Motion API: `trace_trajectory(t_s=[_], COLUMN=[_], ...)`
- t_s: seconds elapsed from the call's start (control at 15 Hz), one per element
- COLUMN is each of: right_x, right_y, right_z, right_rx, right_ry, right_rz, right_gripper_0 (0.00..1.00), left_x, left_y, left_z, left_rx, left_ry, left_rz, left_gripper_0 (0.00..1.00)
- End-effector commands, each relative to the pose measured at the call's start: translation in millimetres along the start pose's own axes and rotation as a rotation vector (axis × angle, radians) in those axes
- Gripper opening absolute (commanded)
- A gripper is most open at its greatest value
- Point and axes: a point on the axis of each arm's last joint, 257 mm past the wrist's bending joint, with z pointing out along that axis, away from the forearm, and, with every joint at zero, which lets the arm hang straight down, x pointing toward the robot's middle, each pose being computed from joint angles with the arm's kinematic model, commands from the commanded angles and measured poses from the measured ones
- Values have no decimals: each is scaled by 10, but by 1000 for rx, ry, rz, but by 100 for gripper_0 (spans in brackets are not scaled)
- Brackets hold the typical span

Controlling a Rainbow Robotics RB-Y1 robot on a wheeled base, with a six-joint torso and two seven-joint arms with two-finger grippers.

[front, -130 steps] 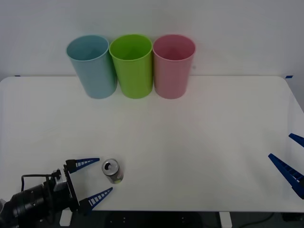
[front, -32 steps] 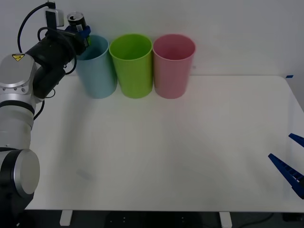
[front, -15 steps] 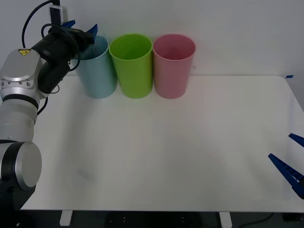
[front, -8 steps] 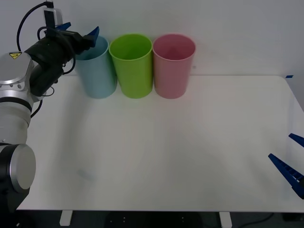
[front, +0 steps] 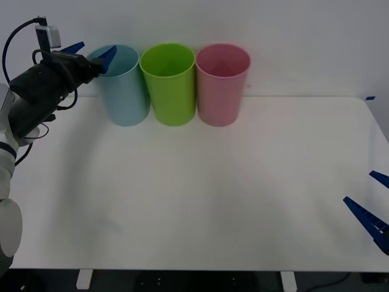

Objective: Grasp the object on the table and drop it into the matching bin: aluminum can to the light blue bin, PET bottle to the pink bin.

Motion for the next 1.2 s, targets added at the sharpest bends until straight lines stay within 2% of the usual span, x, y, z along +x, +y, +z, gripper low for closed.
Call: trace_trajectory(t_s=[0.07, 0.2, 0.47, 0.73, 1.0, 1.07, 1.2], right_x=[0, 0, 0, 0, 0, 0, 0], right_y=[0, 0, 0, 0, 0, 0, 0], right_z=[0, 0, 0, 0, 0, 0, 0], right_rx=[0, 0, 0, 0, 0, 0, 0], right_ry=[0, 0, 0, 0, 0, 0, 0], right_rz=[0, 0, 0, 0, 0, 0, 0], right_gripper_0=[100, 100, 100, 100, 100, 100, 100], left_x=[39, 70, 141, 329, 571, 597, 690], left_y=[-23, -64, -212, -318, -496, -515, -564], left_z=[-222, -430, -871, -1271, -1662, -1747, -1928], left_rx=[30, 46, 140, 254, 363, 375, 383], left_ry=[-27, -53, -77, -27, 28, 32, 46], left_rz=[-17, -25, -39, -28, 5, 27, 100], left_gripper_0=[100, 100, 100, 100, 100, 100, 100])
